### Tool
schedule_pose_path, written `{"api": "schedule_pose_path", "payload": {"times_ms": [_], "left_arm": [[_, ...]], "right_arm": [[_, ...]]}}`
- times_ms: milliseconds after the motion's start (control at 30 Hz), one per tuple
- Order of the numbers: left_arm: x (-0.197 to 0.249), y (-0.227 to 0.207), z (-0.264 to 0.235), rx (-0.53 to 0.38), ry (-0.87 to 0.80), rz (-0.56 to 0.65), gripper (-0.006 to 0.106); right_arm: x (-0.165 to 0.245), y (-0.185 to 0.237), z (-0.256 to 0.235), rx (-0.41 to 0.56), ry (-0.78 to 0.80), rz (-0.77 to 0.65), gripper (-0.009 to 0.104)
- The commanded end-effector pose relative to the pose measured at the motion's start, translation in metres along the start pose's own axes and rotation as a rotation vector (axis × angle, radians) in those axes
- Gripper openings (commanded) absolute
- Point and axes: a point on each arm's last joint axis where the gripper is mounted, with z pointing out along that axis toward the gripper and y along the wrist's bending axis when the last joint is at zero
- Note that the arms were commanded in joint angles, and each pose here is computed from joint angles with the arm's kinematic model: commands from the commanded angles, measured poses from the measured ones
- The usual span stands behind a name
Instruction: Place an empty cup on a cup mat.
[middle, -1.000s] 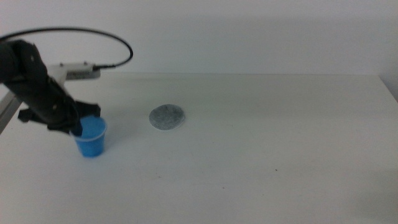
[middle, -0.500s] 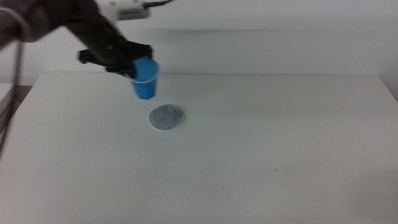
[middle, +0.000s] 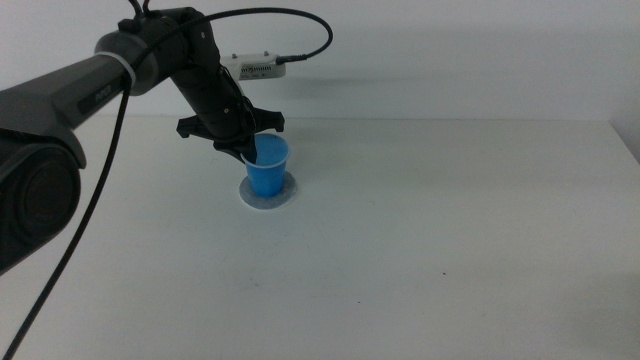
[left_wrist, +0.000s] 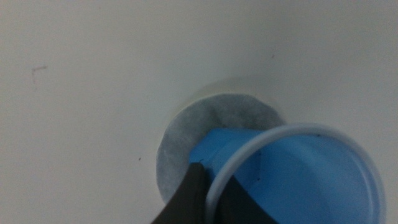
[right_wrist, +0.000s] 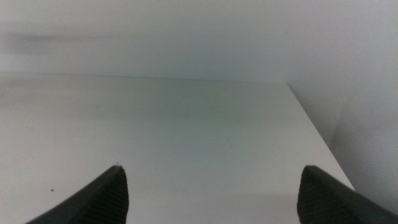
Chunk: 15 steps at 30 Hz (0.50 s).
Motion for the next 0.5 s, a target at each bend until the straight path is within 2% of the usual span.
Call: {"api": "schedule_pose_path", "payload": {"times_ms": [0, 67, 233, 333, 433, 467], "left_arm": [[-0.001, -0.001, -0.003, -0.010, -0.001, 0.000, 0.000], [0.000, 0.000, -0.003, -0.013, 0.007, -0.001, 0.003], [0.001, -0.001, -0.003, -0.004, 0.019, 0.017, 0.026], [0.000, 0.003, -0.011, -0.001, 0.030, 0.031, 0.052], [-0.002, 0.011, -0.031, 0.020, 0.043, 0.011, 0.087], [-0.005, 0.013, -0.042, 0.042, 0.012, 0.011, 0.094]], "right_arm": [[0.000, 0.000, 0.000, 0.000, -0.008, -0.011, 0.093], [0.000, 0.000, 0.000, 0.000, -0.008, -0.011, 0.093], [0.000, 0.000, 0.000, 0.000, -0.008, -0.011, 0.093], [0.000, 0.000, 0.000, 0.000, -0.008, -0.011, 0.093], [0.000, 0.000, 0.000, 0.000, -0.008, -0.011, 0.093], [0.000, 0.000, 0.000, 0.000, -0.008, -0.011, 0.093]]}}
